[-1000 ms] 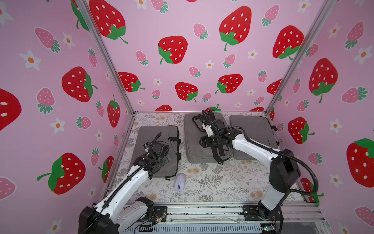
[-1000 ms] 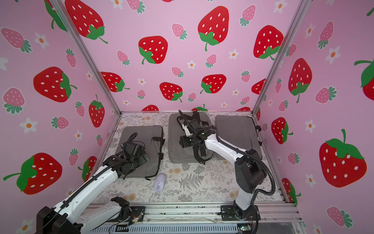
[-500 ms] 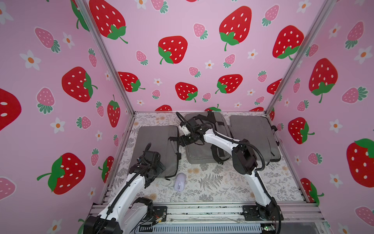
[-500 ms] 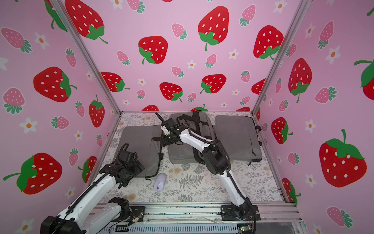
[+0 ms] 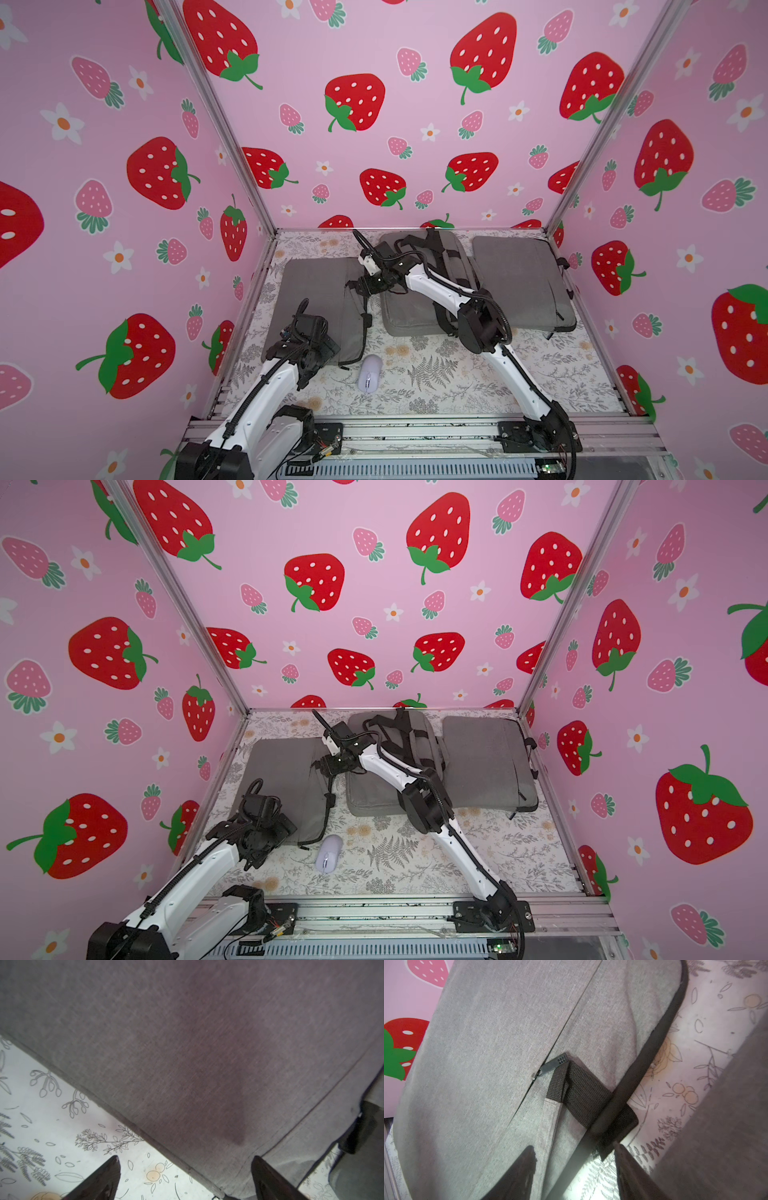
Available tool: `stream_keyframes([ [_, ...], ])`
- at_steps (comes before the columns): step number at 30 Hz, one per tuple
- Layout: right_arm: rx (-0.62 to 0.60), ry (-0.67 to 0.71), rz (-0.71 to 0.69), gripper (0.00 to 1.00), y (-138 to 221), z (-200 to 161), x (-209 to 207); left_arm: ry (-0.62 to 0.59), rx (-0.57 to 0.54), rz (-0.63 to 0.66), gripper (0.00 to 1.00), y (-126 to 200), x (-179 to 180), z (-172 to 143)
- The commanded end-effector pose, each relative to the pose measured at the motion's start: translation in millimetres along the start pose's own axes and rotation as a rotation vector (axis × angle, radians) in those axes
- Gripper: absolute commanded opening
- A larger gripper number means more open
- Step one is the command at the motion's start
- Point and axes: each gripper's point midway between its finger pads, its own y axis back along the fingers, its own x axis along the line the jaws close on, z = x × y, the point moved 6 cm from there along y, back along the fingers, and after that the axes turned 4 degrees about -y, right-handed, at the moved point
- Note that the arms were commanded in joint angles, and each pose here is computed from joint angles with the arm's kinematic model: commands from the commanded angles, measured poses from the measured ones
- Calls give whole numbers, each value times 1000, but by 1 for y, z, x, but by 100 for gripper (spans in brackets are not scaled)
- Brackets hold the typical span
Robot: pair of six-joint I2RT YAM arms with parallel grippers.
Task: Put the mouse into the laptop bag
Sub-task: Pick up the zippered laptop bag from the center of the board.
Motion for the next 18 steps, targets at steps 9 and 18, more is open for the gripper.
stream_keyframes([
  [9, 173, -60, 15, 61, -50, -54, 5, 11, 25, 18, 99, -16, 3, 2],
  [18, 157, -85, -206, 71, -34, -64, -5, 13, 21, 20, 99, -13, 9, 1],
])
